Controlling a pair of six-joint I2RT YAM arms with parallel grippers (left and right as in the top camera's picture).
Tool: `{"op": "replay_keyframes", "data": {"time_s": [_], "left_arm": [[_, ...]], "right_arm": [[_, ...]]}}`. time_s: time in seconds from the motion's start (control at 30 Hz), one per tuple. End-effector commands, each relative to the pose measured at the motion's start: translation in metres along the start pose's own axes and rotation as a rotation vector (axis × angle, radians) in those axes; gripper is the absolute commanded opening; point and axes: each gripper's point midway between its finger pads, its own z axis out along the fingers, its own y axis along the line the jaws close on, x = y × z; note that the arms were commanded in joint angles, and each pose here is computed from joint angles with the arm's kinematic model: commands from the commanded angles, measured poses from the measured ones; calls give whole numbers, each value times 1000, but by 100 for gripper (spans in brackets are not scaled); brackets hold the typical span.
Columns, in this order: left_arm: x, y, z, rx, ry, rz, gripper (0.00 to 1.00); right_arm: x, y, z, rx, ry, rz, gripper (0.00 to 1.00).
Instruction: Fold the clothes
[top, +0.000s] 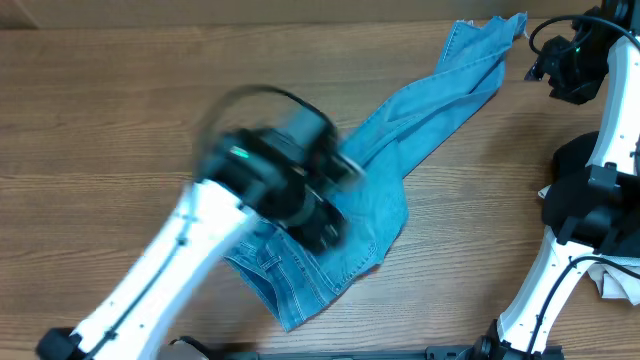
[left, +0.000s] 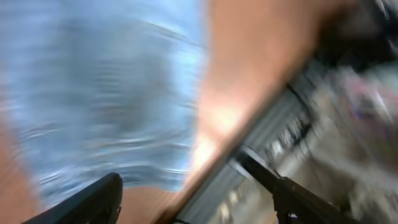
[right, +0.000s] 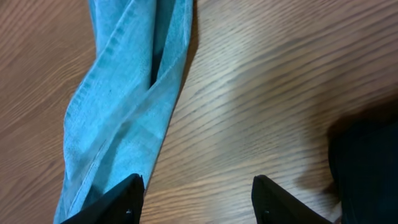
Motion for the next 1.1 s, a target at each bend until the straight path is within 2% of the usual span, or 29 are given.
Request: {"op": "replay_keyframes", "data": {"time_s": [0.0,0.03,0.1,0.17,0.27,0.37,0.43,0.63,0.77,0.83,0.9,0.97,1.0,1.03,1.07], "left_arm": [[9,91,-28,-195,-63,-316,81],[22,117,-22,-193,-45,-404,81],[35,129,-8,-116,-23,-454,81],[53,135,18,-31,27,-468,87],[76,143,55,-13,111,-506,96],[105,160,91,-62,263,-627,97],[112,172,111,-61,328,-674,97],[123,181,143,-19,429,-704,96],[120,167,156,105,449,-672,86],[122,166,159,119,462,-668,71],[122,167,159,119,462,-660,61],[124,169,159,105,467,-658,57],[126,171,159,91,474,-663,60],[127,172,158,75,480,-672,72],[130,176,158,49,490,-683,76]], "right_arm": [[-2,1,-3,-1,-12,-11,61],[-2,1,-3,0,-11,-11,61],[-2,1,-3,-1,-11,-11,61],[-2,1,-3,-1,-11,-11,61],[-1,1,-3,0,-8,-10,61],[1,0,-3,1,-2,-9,61],[1,0,-3,1,0,-8,61],[1,0,-3,2,0,-8,62],[2,0,-3,2,2,-8,62],[2,0,-3,3,4,-7,61],[2,0,-3,2,3,-8,62],[2,0,-3,2,2,-8,62],[2,0,-3,2,3,-8,61],[2,0,-3,2,3,-8,61],[2,0,-3,2,3,-8,61]]}}
